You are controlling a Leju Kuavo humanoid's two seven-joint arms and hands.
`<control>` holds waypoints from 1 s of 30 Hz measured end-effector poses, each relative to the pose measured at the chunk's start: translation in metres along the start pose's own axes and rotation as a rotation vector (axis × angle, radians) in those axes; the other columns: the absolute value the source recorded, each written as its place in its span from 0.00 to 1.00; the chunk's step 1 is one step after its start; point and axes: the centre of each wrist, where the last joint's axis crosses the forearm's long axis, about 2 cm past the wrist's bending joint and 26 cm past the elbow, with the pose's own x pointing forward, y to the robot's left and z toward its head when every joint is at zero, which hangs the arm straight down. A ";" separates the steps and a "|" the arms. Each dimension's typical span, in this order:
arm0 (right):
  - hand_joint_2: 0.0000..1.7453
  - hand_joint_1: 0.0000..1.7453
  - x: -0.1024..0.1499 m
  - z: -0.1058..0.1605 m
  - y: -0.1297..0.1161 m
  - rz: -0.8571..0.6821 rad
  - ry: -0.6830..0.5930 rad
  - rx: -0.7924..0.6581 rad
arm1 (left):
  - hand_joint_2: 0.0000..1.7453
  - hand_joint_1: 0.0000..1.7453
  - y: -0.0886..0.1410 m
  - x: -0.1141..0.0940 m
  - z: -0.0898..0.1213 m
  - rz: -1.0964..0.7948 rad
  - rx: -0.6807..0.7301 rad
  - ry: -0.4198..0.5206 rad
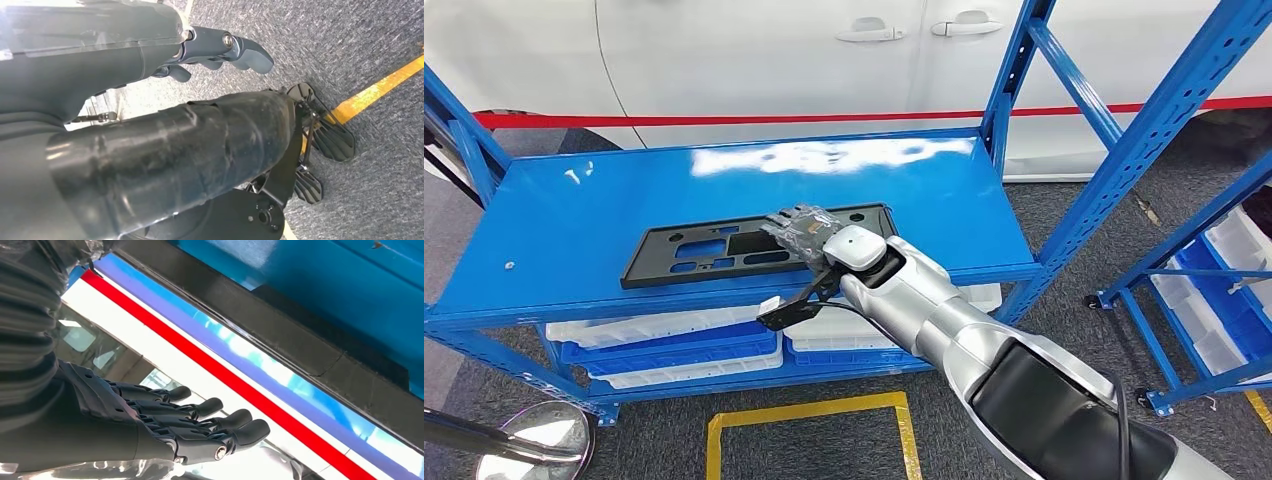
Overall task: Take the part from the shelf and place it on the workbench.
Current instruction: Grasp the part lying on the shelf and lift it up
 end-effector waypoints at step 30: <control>1.00 0.00 0.004 0.003 0.021 0.030 -0.001 0.044 | 0.00 0.00 -0.006 -0.003 0.001 -0.015 -0.038 0.017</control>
